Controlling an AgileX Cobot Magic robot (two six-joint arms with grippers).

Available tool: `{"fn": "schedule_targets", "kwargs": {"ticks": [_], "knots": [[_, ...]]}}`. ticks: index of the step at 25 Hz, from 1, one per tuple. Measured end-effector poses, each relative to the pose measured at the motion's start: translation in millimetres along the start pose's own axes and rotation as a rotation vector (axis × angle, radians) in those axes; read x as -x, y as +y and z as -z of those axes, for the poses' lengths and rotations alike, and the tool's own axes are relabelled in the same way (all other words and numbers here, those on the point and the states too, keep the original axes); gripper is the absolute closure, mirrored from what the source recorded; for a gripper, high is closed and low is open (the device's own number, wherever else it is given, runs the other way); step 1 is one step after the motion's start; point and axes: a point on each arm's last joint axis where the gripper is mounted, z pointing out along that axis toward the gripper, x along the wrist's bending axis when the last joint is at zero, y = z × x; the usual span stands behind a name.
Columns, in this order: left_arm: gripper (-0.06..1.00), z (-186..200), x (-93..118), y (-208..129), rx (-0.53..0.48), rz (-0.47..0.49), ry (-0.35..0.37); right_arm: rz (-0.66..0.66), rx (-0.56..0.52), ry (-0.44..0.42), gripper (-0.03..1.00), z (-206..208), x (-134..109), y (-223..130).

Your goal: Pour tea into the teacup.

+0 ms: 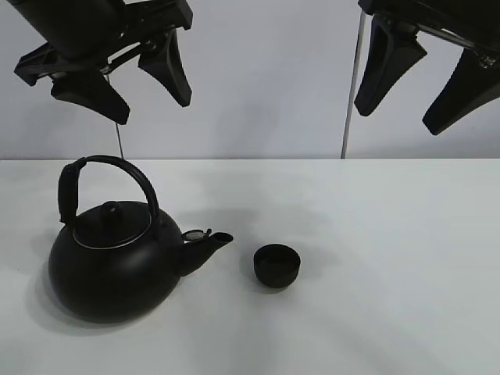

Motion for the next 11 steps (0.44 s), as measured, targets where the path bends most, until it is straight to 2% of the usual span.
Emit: {"fn": "schedule_targets", "kwargs": {"ticks": [11], "knots": [[0.42, 0.1, 0.1, 0.2, 0.001, 0.000, 0.000, 0.000, 0.000, 0.000, 0.45, 0.0, 0.0, 0.0]]}}
